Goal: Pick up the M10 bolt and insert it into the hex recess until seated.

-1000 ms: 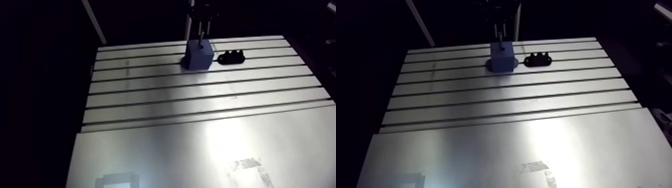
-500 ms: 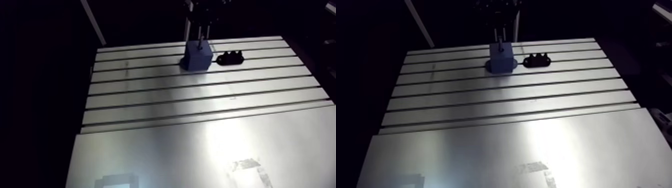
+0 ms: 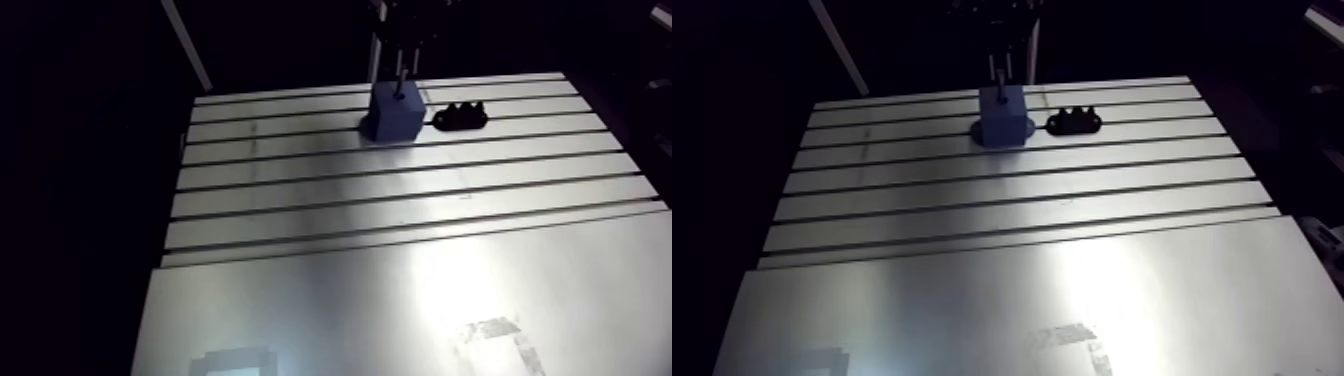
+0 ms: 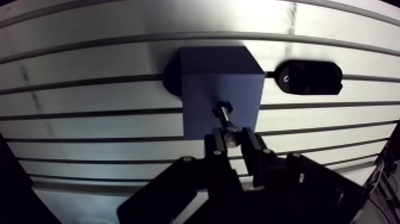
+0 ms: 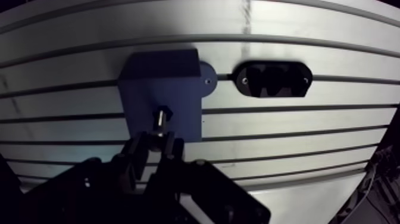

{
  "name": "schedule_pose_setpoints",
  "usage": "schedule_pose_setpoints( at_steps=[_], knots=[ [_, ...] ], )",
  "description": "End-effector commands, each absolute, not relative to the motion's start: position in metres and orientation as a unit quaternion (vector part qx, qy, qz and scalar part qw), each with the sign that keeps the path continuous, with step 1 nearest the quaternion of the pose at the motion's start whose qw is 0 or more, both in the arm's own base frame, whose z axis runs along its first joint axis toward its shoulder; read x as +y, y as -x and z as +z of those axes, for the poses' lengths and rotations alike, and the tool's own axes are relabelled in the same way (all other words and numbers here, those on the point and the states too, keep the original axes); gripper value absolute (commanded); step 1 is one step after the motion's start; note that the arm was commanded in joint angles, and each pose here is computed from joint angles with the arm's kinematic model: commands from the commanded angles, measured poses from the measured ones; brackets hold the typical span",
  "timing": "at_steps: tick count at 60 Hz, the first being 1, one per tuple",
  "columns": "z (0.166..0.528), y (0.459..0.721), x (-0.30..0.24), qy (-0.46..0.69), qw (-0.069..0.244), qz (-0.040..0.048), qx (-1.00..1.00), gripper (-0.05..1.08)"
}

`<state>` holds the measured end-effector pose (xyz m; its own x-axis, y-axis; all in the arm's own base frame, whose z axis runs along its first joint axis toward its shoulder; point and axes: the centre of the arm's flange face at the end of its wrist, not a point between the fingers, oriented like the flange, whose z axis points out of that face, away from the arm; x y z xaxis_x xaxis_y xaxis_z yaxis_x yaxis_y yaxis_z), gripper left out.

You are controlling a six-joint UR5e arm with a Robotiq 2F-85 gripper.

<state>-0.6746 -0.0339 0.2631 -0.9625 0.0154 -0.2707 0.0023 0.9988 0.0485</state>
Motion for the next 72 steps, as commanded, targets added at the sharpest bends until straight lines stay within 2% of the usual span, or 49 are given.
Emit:
schedule_pose_setpoints(
  at_steps=[1, 72],
  knots=[
    [0.2625, 0.6745, -0.0325, -0.005, 0.134, 0.0245, 0.991, 0.81],
    [0.256, 0.67, -0.0334, -0.005, 0.142, 0.022, 0.99, 0.81]
  ],
)
